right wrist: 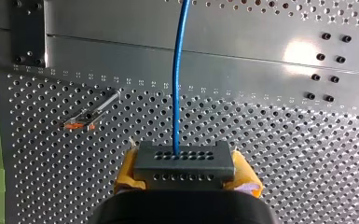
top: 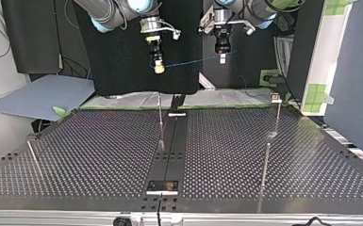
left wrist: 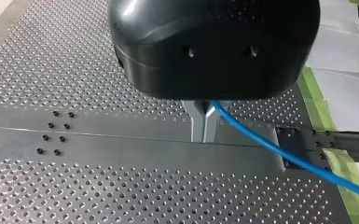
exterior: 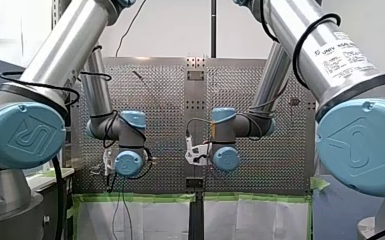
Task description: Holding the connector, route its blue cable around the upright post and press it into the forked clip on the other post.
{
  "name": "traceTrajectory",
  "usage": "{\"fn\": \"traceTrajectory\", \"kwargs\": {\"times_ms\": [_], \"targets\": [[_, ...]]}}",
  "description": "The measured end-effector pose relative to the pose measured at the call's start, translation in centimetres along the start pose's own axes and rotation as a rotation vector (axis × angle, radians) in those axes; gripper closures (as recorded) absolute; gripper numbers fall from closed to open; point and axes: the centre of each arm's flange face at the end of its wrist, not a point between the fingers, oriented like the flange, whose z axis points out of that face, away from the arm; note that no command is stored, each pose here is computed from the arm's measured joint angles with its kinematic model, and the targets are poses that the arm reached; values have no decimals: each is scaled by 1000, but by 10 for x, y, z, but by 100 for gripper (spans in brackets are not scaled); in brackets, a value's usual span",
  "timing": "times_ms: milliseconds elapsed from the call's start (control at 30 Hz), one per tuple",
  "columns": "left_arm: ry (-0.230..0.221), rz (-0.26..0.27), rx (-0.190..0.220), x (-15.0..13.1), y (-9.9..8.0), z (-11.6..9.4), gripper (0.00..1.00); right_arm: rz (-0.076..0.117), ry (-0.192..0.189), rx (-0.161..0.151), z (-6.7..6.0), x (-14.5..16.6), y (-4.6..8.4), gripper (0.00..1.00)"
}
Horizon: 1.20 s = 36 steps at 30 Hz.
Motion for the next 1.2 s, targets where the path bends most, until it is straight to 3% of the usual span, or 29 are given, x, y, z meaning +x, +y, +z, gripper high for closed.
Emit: {"fn": "traceTrajectory", "kwargs": {"times_ms": [1200], "targets": [[1, 11, 0, -2, -1, -3, 100, 6, -6, -7, 2, -1, 2, 73]]}}
